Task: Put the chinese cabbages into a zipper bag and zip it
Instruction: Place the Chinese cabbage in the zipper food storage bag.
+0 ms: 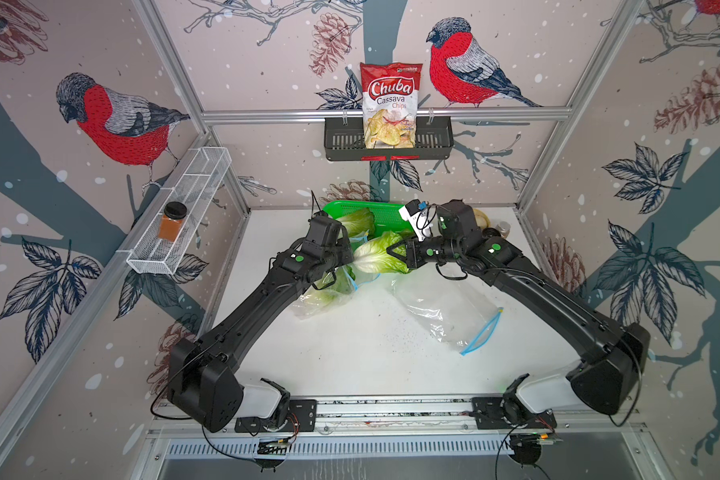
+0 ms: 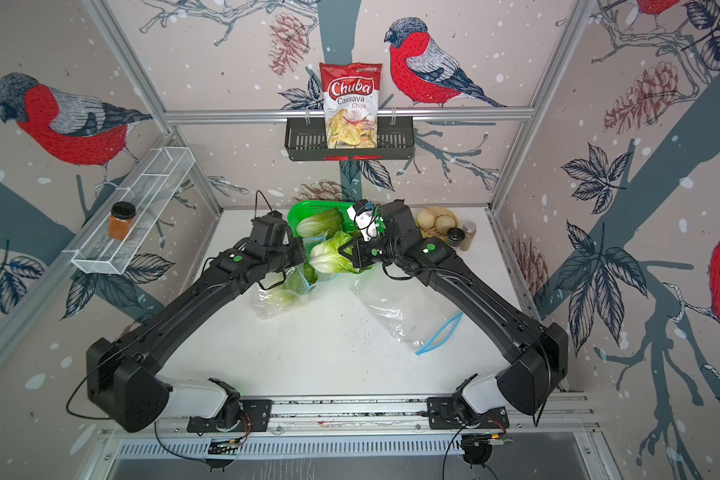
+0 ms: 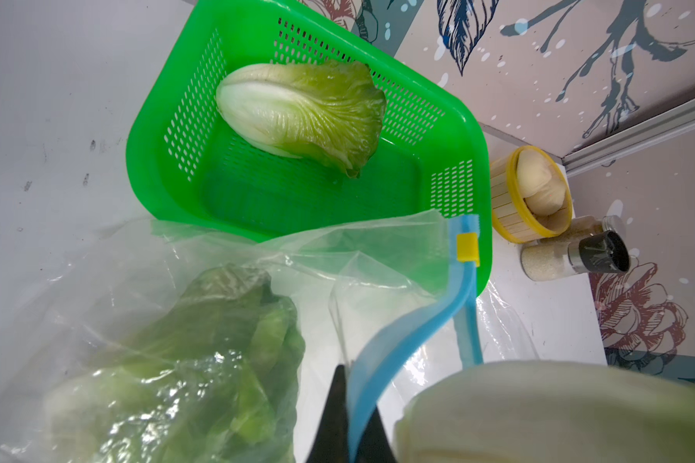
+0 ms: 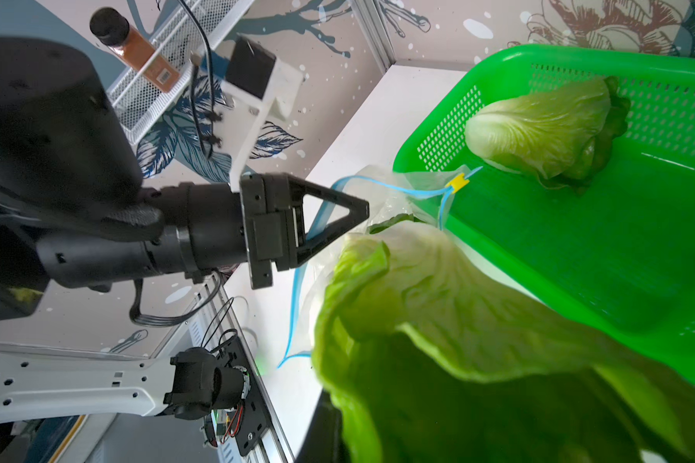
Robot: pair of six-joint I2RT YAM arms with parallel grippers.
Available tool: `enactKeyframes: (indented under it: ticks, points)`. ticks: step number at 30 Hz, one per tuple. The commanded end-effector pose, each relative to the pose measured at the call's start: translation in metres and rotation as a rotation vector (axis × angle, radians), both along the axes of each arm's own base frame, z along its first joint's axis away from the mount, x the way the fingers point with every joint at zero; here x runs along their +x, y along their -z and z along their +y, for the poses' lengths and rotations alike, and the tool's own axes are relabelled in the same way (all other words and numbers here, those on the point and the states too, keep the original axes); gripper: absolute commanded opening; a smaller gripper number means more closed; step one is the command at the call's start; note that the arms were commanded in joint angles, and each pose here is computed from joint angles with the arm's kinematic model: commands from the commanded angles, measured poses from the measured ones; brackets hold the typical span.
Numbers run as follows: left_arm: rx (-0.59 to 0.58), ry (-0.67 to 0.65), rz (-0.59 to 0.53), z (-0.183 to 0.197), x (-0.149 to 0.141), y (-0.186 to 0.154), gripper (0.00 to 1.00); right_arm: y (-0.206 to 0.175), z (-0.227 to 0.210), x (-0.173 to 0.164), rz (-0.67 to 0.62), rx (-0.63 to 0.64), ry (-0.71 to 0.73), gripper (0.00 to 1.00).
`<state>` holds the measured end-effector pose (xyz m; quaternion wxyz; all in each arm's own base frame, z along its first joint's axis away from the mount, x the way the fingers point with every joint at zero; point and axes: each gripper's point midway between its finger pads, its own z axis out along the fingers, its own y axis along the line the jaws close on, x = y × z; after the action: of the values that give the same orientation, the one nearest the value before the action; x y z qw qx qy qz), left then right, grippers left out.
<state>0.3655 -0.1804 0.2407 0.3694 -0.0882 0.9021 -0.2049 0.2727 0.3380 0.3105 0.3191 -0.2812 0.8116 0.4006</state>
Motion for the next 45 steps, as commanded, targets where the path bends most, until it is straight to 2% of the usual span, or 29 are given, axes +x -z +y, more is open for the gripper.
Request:
enactKeyframes:
  ticks: [1,8,17,21,27,33,37,42,45]
  points:
    - [-0.001,0.008,-0.033,-0.001,0.002,-0.012,0.0,0.001,0.001,-0.002,-0.057,-0.052,-0.01,0.1]
    - [-0.027,0.027,-0.05,-0.004,-0.002,-0.025,0.0,-0.023,0.019,0.01,-0.076,0.008,0.008,0.11]
    - [-0.043,0.012,-0.052,-0.003,-0.003,-0.035,0.0,-0.001,0.05,0.012,-0.046,-0.036,-0.045,0.1]
    - [-0.075,-0.006,-0.046,-0.003,-0.005,-0.037,0.0,-0.017,0.06,0.011,-0.046,0.082,-0.075,0.1]
    - [-0.13,-0.046,-0.028,-0.003,-0.006,-0.042,0.0,-0.015,0.07,0.014,0.012,0.214,-0.096,0.1]
    - [-0.145,-0.056,-0.032,-0.002,-0.007,-0.044,0.0,0.007,0.068,0.014,0.022,0.201,-0.126,0.1]
    - [-0.151,-0.07,-0.046,0.002,-0.008,-0.051,0.0,0.001,0.064,0.018,0.044,0.269,-0.125,0.1]
    - [-0.186,-0.055,-0.054,-0.004,-0.007,-0.055,0.0,0.024,0.08,0.02,0.049,0.163,-0.151,0.1]
    - [-0.203,-0.056,-0.047,-0.006,-0.006,-0.054,0.0,0.011,0.085,0.025,0.019,0.201,-0.139,0.1]
